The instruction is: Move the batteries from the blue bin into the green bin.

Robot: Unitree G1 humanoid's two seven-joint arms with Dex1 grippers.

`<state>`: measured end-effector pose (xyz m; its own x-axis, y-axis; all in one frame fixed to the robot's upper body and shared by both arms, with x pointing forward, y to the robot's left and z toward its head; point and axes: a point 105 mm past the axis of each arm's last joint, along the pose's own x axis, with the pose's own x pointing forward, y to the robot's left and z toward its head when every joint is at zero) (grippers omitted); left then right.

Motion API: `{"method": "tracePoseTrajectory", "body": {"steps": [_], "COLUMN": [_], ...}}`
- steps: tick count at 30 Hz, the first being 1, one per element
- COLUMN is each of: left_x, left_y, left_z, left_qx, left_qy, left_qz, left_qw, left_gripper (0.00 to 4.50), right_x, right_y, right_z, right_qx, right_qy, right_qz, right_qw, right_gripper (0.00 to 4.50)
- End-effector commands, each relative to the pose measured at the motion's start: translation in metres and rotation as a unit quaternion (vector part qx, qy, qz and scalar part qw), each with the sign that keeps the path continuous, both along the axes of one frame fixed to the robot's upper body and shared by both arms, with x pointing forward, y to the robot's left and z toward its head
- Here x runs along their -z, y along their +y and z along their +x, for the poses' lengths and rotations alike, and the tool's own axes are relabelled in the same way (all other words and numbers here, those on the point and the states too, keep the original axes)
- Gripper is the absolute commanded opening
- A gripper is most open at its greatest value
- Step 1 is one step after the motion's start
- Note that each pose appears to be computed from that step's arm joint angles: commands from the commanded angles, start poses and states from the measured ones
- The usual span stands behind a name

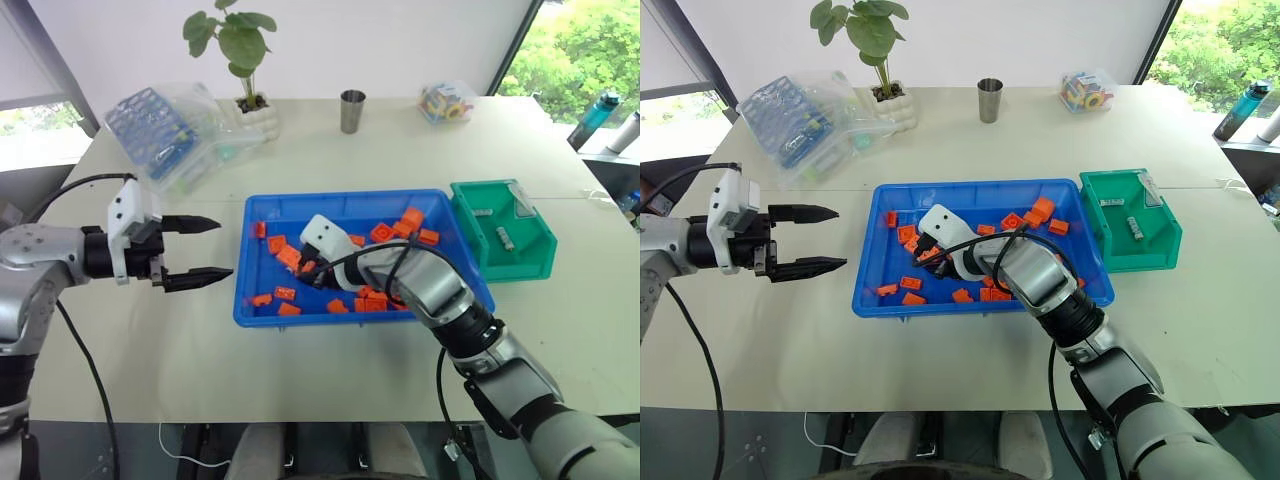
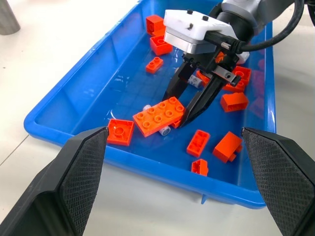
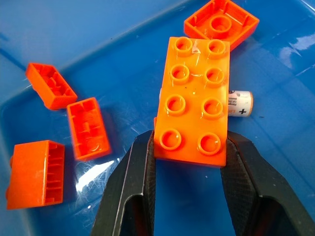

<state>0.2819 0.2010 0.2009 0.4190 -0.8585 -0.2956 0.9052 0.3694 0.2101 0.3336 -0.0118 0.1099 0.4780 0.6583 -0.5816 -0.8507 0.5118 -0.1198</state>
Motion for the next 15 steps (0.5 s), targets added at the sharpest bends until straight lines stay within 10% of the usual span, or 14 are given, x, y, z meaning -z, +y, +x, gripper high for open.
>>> {"method": "tracePoseTrajectory", "body": {"steps": [1, 14, 15], "left_x": [-0.006, -0.006, -0.007], "left_y": [0.000, -0.004, -0.004], "left_z": [0.002, 0.006, 0.006], "left_qx": [0.002, 0.005, 0.005], "left_qy": [-0.018, -0.032, -0.033], "left_qz": [0.004, 0.000, 0.000], "left_qw": [1.000, 0.999, 0.999], "left_gripper": [4.50, 4.50, 4.50], "right_x": [-0.032, -0.042, -0.040], "right_y": [-0.002, -0.063, -0.065], "right_z": [0.002, 0.055, 0.057], "right_qx": [-0.005, 0.068, 0.070], "right_qy": [-0.040, -0.065, -0.061], "right_qz": [0.029, 0.008, 0.008], "right_qw": [0.999, 0.996, 0.996], "right_gripper": [1.23, 1.23, 1.73]}}
